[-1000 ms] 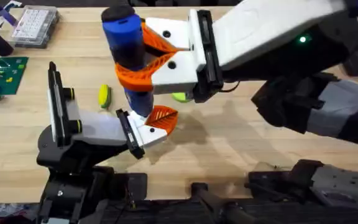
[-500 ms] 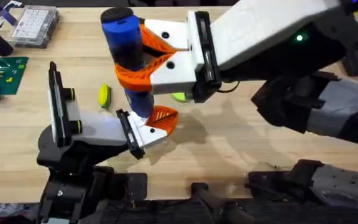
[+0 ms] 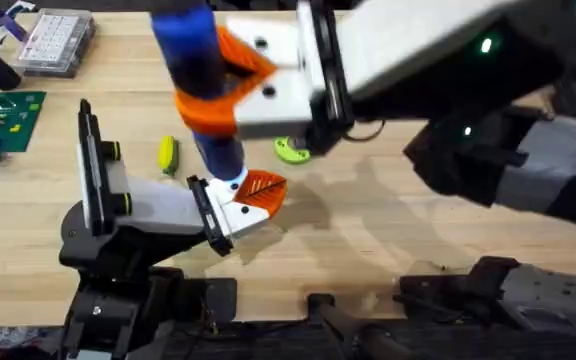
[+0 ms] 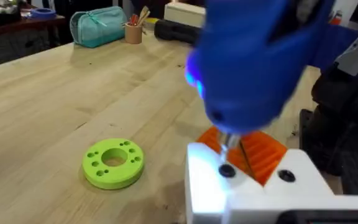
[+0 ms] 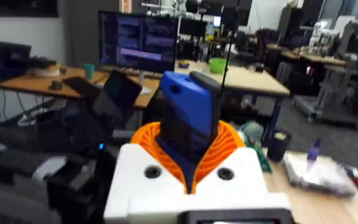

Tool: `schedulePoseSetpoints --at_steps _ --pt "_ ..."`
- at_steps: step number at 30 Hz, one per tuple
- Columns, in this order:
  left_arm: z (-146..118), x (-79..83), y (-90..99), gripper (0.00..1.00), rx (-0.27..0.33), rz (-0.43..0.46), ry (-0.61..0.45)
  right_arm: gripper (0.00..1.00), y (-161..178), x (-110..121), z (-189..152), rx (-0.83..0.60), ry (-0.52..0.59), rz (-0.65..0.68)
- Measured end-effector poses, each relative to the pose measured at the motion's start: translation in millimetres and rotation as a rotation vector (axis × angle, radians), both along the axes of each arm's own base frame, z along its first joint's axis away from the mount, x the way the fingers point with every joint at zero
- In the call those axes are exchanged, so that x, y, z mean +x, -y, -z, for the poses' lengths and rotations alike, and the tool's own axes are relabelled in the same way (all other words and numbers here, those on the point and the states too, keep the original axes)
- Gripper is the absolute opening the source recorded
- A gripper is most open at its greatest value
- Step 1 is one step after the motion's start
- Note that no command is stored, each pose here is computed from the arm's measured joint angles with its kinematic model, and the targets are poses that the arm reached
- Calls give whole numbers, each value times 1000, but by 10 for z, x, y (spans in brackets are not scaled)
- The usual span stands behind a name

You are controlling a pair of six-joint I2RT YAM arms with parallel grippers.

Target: Pick up the gripper from the table and insert it into the empty holder that is missing its gripper. Then pick up a screw, insert it into the mounting hole, and use the screwdriver to tighten it. Finally, clean up the table by picking up the vegetable and placing it into the bucket.

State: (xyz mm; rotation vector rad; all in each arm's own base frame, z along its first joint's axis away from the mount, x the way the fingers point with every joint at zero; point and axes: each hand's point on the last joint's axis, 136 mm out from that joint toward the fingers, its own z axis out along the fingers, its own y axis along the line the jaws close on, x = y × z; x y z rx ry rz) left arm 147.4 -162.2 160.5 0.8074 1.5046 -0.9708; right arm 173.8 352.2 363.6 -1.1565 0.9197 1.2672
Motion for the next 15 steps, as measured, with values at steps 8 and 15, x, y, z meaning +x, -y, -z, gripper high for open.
schedulePoseSetpoints --at_steps 8,15 --pt "0 0 0 15 0 0 0 25 -51 3 -1072 17 120 -8" --pt "0 0 0 15 0 0 0 26 -17 28 -1043 -46 171 19"
